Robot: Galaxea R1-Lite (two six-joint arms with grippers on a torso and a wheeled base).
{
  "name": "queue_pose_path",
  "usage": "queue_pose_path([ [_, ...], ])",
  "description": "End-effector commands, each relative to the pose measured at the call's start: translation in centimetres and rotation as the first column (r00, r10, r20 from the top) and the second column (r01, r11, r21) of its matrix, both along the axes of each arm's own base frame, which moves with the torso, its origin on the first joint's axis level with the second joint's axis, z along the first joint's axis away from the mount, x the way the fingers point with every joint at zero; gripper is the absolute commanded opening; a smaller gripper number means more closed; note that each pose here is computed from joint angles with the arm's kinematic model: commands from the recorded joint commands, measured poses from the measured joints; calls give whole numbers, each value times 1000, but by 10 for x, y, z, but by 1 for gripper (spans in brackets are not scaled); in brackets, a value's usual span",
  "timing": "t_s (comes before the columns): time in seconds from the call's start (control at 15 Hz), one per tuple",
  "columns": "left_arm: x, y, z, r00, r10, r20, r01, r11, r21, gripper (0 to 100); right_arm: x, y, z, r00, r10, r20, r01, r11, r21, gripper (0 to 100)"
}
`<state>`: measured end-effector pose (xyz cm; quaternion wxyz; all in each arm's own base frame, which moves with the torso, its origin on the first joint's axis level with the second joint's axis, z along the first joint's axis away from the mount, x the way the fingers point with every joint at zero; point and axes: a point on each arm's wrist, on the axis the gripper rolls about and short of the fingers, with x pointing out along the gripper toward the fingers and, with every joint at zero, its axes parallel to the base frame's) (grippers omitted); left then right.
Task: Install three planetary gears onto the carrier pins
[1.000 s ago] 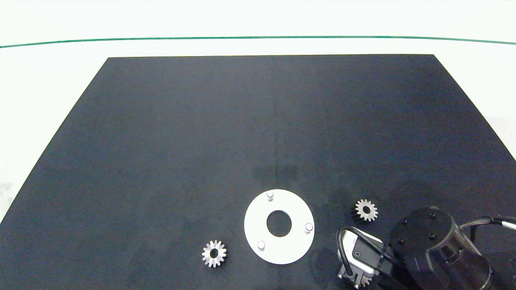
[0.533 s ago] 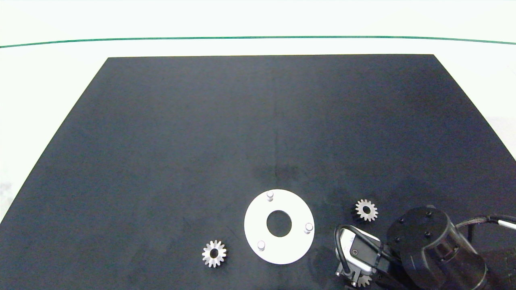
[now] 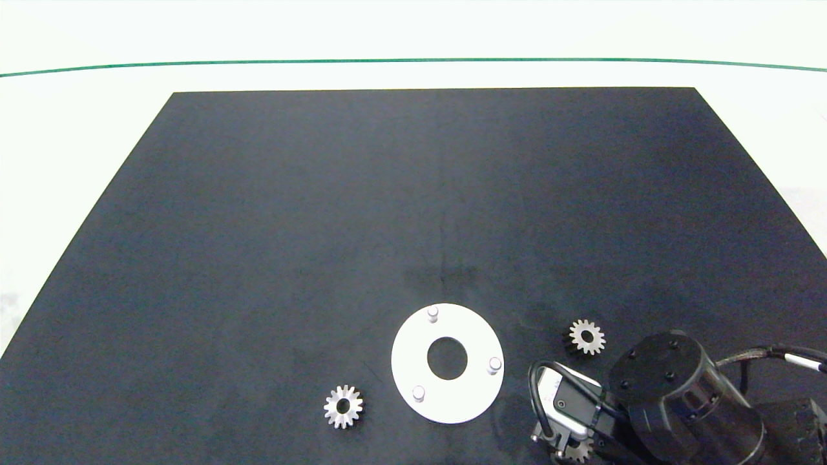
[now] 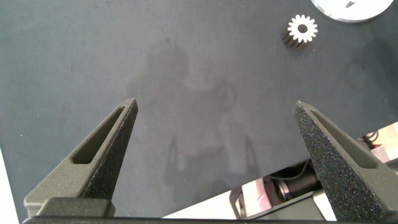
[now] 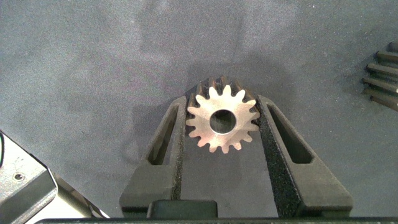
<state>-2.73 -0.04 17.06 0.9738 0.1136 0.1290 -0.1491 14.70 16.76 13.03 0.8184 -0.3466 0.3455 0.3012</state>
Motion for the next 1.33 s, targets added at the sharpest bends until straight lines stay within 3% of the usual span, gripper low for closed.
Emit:
queue_pose_path([
  [0.07,0,0,0,1000,-2,-5,2,1000,0,100,2,-1,-1,1000,-8,-2,8,1000,-7,31],
  [1.0,0,0,1,1000,-10,-2,10,1000,0,100,-3,-7,8,1000,-6,24,6,1000,12,4],
  [1.33,1,0,0,1000,-12,-8,12,1000,1,100,-1,-7,37,995,-19,100,9,995,104,4],
])
